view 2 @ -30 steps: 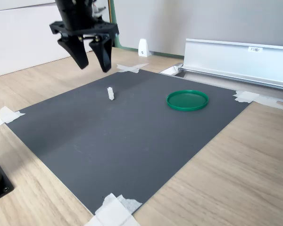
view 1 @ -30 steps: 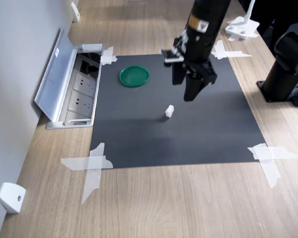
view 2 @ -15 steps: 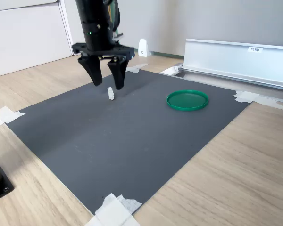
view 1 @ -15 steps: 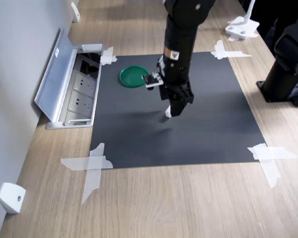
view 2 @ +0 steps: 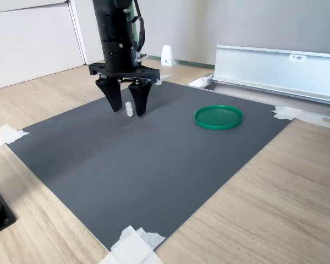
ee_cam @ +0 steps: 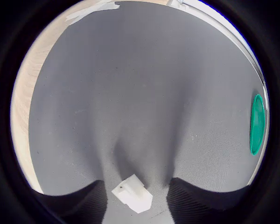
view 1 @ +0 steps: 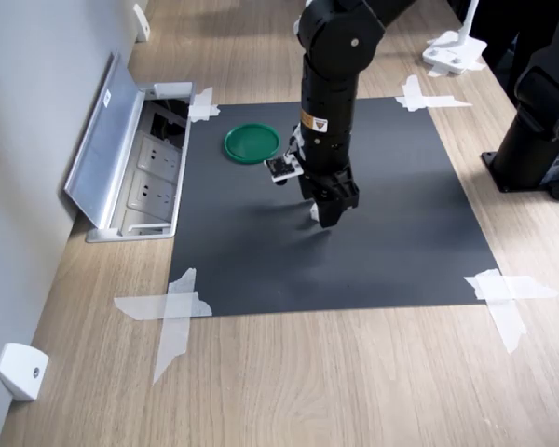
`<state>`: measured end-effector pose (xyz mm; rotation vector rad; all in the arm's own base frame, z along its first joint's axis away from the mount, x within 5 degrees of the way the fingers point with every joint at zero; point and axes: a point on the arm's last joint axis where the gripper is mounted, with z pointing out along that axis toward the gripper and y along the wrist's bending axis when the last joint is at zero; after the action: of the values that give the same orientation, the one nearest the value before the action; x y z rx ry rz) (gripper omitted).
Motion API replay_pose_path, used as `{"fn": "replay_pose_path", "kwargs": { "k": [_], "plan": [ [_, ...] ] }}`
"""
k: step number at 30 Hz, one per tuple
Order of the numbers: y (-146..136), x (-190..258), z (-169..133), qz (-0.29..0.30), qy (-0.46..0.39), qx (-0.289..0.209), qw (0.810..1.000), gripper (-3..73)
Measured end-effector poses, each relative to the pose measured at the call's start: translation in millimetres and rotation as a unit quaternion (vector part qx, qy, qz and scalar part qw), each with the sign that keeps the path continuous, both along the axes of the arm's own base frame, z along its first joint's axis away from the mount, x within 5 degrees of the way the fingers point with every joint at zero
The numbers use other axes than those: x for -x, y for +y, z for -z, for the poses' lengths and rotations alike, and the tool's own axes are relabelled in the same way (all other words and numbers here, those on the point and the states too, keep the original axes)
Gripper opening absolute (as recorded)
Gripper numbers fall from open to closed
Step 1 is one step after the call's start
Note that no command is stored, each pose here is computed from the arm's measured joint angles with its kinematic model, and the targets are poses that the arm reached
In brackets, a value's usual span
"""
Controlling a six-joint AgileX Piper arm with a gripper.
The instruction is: Grasp a white terminal and put it on the green lid.
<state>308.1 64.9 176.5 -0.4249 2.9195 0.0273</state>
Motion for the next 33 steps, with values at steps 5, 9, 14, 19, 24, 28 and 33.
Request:
{"fn": "replay_pose_path", "kwargs": {
  "k": [5,9,14,19,24,28,33],
  "plan": [
    [0.2,-0.5,3.2,0.0,0.005,0.0,1.0,27.8],
    [0.4,-0.6,3.2,-0.006,0.004,0.001,1.0,11.0],
    [-8.7,1.5,-9.6,-0.01,-0.006,-0.014,1.0,9.4],
    [-42.2,-0.3,-24.0,0.006,-0.01,-0.01,1.0,9.4],
    [-80.4,-9.5,-39.8,0.036,-0.024,-0.001,0.999,9.4],
    [-109.0,-21.7,-54.1,0.043,-0.052,0.017,0.998,9.4],
    [-135.4,-40.9,-55.0,0.043,-0.053,0.039,0.997,9.4]
  ]
}}
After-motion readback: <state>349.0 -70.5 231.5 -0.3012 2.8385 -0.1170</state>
